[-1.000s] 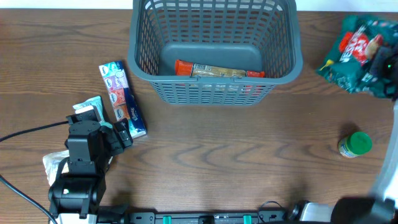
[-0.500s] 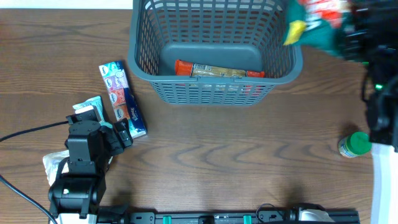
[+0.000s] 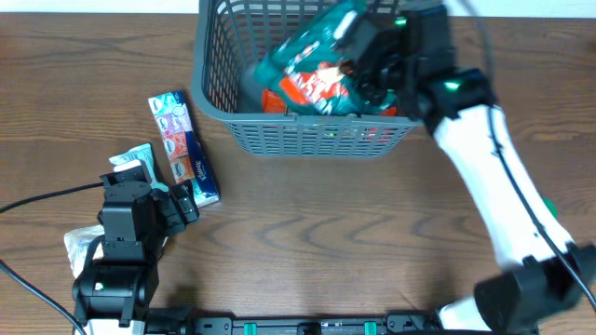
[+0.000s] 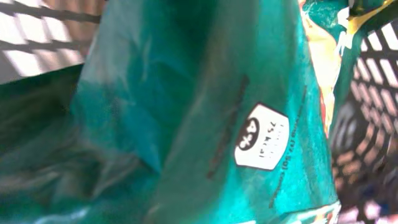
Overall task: Pack container
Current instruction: 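Carry the Nescafe bag over the basket and release it inside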
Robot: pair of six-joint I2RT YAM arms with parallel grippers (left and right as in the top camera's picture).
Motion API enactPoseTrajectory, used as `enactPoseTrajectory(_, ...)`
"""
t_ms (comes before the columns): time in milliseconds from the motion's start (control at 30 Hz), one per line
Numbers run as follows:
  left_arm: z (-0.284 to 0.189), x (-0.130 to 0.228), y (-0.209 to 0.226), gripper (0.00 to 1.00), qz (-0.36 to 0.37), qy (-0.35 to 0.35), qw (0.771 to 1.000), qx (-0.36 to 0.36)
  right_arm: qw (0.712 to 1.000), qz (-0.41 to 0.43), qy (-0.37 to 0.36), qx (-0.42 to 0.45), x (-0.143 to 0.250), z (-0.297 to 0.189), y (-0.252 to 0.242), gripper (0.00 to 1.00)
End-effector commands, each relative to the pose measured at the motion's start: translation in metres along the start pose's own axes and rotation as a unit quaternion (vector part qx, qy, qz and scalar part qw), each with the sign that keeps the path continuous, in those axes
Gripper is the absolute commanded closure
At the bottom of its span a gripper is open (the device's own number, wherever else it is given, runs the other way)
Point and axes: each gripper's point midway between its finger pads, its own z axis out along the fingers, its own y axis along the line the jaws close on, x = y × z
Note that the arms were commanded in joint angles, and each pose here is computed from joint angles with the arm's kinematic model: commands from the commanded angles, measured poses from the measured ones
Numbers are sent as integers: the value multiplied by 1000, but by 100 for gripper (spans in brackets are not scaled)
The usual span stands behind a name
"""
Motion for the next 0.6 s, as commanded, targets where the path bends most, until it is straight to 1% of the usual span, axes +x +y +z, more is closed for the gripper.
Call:
enactPoseTrajectory(0,-5,-8,-1,1,0,-11,1000,-1,999,-25,3,-33,-8,14,15,99)
enactPoseTrajectory(133,-5,-8,-1,1,0,-11,1000,-1,992,-27,75,-97,35,55,43,99)
enactPoseTrajectory(233,-5,-8,-1,1,0,-11,1000,-1,987,-17,106,-122,57,76,54,99)
enactPoseTrajectory(400,-5,-8,-1,1,0,-11,1000,-1,985,-14,116,-129,65,84,57,98)
enactPoseTrajectory(433,-5,-8,-1,1,0,-11,1000,-1,985,-14,114,-128,64,84,56,84)
enactPoseTrajectory(467,-5,-8,-1,1,0,-11,1000,-1,986,-14,112,-126,62,82,56,64)
enactPoseTrajectory(500,-5,-8,-1,2,0,-11,1000,-1,986,-12,110,-124,60,81,55,42)
enactPoseTrajectory(533,-5,-8,-1,1,0,-11,1000,-1,987,-8,106,-120,57,78,53,1)
enactPoseTrajectory(567,-5,-8,-1,1,0,-11,1000,-1,988,-6,101,-116,52,75,50,1)
